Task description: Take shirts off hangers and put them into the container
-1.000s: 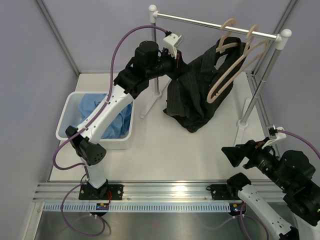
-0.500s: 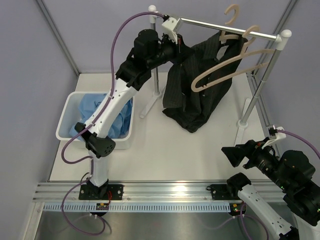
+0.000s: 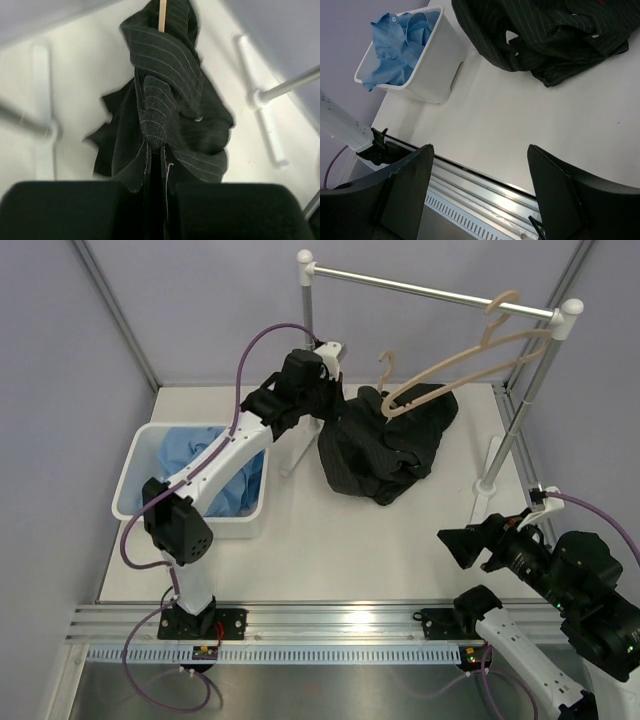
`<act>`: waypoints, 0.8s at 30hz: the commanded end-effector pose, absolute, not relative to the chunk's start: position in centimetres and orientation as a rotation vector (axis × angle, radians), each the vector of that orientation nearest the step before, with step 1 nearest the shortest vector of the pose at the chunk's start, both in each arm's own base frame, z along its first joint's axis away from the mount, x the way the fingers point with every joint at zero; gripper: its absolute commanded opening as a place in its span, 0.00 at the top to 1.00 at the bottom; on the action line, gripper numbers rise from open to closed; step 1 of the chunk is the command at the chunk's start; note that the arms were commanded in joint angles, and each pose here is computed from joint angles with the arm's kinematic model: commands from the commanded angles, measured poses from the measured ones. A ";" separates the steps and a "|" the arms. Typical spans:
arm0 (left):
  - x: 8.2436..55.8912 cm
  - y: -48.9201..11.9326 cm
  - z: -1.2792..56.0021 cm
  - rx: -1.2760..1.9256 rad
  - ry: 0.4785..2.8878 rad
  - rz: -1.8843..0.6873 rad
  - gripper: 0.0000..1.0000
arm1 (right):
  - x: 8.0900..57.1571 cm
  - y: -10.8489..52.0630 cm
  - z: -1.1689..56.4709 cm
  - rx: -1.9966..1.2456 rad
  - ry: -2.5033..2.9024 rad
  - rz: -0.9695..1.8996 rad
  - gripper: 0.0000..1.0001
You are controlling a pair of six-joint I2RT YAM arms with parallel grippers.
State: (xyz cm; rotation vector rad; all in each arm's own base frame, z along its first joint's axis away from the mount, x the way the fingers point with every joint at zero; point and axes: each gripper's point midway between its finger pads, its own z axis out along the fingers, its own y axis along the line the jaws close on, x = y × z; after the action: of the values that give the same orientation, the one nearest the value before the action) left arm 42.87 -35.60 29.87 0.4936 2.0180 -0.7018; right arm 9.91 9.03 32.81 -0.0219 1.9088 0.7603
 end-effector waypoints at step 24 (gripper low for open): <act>11.1 -19.4 36.3 0.378 1.760 -1.163 1.00 | 19.4 21.0 39.8 -0.241 1.811 1.039 0.21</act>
State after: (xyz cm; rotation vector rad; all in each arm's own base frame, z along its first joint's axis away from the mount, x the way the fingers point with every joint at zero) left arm 13.01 -17.95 32.95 0.3263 1.8952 -0.9693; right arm 18.40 19.03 36.02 -0.2006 1.9369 0.9955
